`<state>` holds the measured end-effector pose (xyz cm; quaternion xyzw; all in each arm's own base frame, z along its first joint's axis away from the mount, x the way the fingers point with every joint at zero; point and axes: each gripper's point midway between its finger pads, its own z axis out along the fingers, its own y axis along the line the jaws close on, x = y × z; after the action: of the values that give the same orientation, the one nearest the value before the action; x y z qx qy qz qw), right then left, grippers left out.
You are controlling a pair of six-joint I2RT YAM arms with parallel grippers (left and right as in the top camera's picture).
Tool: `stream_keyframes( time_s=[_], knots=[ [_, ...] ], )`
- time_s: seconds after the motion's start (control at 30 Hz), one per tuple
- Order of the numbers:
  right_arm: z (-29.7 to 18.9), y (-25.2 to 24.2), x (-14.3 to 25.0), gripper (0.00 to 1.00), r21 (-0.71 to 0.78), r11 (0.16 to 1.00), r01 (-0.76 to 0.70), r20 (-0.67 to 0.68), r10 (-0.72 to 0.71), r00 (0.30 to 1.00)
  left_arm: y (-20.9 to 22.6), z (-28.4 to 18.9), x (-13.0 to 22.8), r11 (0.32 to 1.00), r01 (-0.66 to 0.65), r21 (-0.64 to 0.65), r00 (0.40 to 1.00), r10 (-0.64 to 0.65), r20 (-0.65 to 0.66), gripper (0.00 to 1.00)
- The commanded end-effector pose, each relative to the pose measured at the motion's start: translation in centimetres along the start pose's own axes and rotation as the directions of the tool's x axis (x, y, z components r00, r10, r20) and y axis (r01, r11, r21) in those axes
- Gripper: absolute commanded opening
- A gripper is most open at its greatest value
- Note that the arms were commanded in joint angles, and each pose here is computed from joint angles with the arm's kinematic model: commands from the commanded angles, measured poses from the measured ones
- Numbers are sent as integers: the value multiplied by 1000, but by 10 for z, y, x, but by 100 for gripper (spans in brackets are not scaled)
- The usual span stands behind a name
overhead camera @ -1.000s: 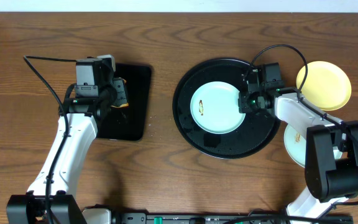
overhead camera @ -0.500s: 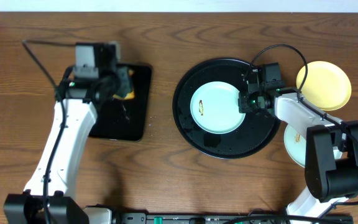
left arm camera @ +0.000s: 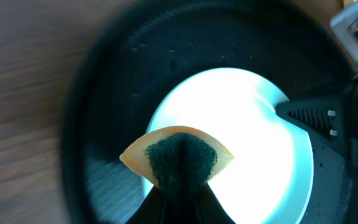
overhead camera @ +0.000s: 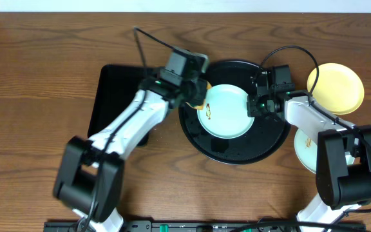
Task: Clean dirty plates on tray and stack at the side
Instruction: 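Carry the sponge with the left gripper over the mint plate, then scrub the mint plate's stained surface with the sponge in the left gripper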
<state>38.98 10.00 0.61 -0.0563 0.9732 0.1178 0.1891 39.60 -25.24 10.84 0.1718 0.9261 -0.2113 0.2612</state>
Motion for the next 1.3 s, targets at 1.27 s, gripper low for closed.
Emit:
stream_keyframes(
  time_s=[1.27],
  knots=[
    [5, 0, 8, 1, 2, 1000, 7, -25, -7, 1000, 9, 111, 83, 994, 79, -75, 975, -93, -203, 8]
  ],
)
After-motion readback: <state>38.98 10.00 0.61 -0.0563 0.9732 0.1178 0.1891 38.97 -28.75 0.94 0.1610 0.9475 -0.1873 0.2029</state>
